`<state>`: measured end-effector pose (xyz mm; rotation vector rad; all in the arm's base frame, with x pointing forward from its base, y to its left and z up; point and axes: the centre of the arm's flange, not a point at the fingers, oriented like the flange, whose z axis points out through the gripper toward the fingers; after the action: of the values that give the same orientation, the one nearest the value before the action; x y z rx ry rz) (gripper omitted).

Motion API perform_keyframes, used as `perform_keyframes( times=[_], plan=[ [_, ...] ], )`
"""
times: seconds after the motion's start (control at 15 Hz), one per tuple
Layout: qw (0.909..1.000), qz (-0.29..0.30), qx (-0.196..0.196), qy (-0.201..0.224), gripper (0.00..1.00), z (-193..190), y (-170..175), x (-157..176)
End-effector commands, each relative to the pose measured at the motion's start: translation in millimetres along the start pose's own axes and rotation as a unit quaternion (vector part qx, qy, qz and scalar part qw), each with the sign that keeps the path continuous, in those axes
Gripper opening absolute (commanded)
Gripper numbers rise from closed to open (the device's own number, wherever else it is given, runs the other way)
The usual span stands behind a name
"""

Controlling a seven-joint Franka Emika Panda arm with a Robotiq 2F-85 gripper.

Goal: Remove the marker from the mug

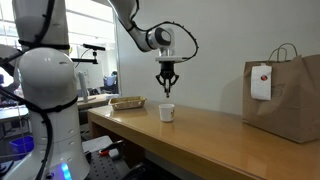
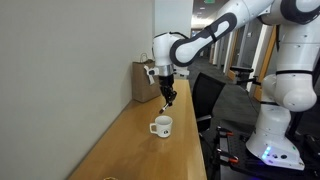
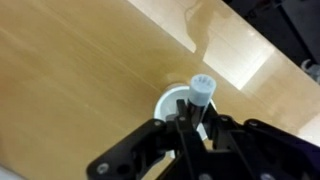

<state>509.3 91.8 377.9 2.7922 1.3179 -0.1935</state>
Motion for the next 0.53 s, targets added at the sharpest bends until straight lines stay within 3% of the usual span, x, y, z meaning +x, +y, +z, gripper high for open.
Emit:
perform_keyframes(
  times=[0.0,0.2,0.47],
  plan=[
    [0.9955,0.067,-0.023,0.064,0.05,-13,12,-56],
    [0.9831,0.132,-0.034,0.122,0.05,-4,44,-87],
    [0.9551,0.224,-0.064,0.183,0.05,27,74,-100]
  ],
)
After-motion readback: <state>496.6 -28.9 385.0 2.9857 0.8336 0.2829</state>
